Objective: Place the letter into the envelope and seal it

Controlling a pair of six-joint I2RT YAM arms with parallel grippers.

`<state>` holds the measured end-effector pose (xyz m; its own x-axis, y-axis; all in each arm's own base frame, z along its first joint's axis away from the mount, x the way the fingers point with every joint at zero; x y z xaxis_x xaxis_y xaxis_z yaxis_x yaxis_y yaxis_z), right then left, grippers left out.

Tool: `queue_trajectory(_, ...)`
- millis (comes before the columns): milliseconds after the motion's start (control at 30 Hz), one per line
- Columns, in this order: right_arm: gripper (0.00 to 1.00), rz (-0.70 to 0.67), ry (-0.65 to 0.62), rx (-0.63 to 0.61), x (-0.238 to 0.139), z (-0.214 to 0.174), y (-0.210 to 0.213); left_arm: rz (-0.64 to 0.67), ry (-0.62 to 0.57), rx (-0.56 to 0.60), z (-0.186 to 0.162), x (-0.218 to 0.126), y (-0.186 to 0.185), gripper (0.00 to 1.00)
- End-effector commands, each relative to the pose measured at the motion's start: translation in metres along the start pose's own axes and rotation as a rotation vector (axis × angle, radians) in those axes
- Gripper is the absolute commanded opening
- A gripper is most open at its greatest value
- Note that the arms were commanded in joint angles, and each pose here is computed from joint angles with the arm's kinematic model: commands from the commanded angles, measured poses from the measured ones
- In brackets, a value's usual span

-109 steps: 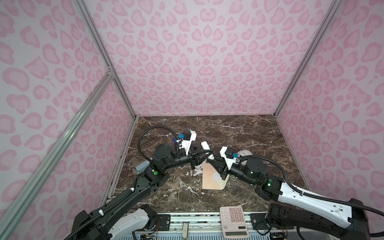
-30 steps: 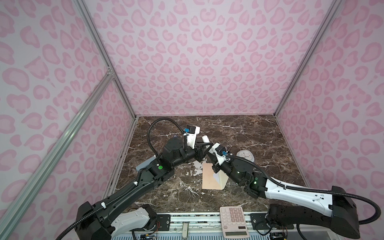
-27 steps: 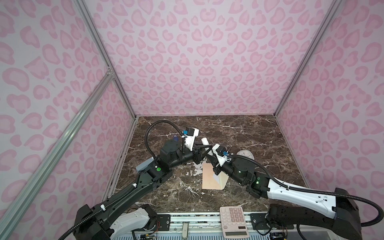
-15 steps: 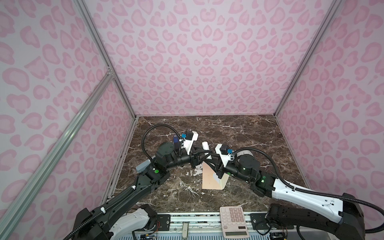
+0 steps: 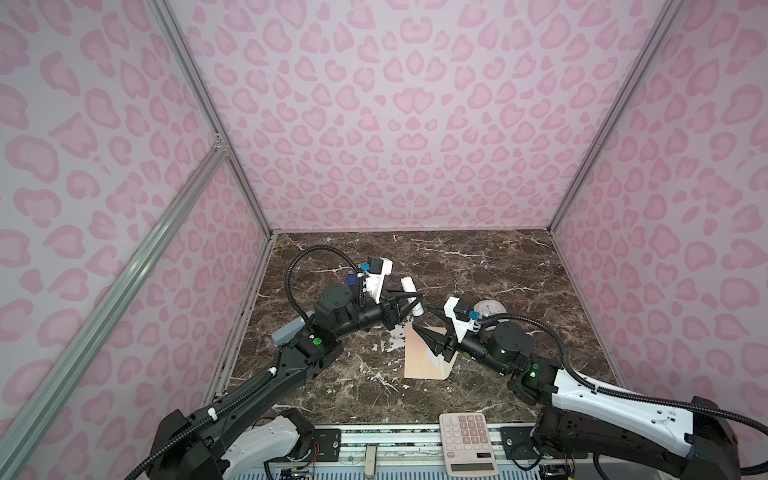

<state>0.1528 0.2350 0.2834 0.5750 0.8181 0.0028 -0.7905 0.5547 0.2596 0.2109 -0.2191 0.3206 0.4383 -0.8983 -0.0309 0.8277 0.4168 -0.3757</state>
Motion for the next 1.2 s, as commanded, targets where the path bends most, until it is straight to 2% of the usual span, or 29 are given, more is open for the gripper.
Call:
queue_trajectory(0,0.65,-0.077,-0.177,-0.105,-0.009,0.015,-0.002,0.054,-0.122,-0.132,0.015,0.0,0.005,0.04)
queue_trajectory(100,0.65,-0.13,-0.2,-0.157,-0.011,0.015,-0.006,0.048,-0.136,-0.2,0.018,0.002,0.006,0.04)
queue_trajectory(267,0.67,-0.141,-0.216,-0.232,-0.006,0.016,-0.006,0.039,-0.122,-0.27,0.02,0.004,0.005,0.04)
queue_trajectory(567,0.68,-0.129,-0.263,-0.258,0.018,0.016,-0.003,-0.026,-0.138,-0.396,0.013,0.008,0.005,0.04)
queue_trajectory(1167,0.48,-0.209,-0.301,-0.249,0.04,0.017,-0.014,-0.109,-0.141,-0.444,0.01,0.014,-0.003,0.04)
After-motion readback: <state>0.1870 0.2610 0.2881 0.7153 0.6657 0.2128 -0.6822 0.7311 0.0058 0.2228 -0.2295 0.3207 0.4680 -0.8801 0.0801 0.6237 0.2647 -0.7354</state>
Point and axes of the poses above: each gripper's point midway between its finger pads, its own x axis out along the fingers, its own y axis along the line the jaws close on, z = x × y, the point moved 8 cm from there along -x, back along the fingers, and after that the axes turned 14 degrees about x, right-handed, at the moved point
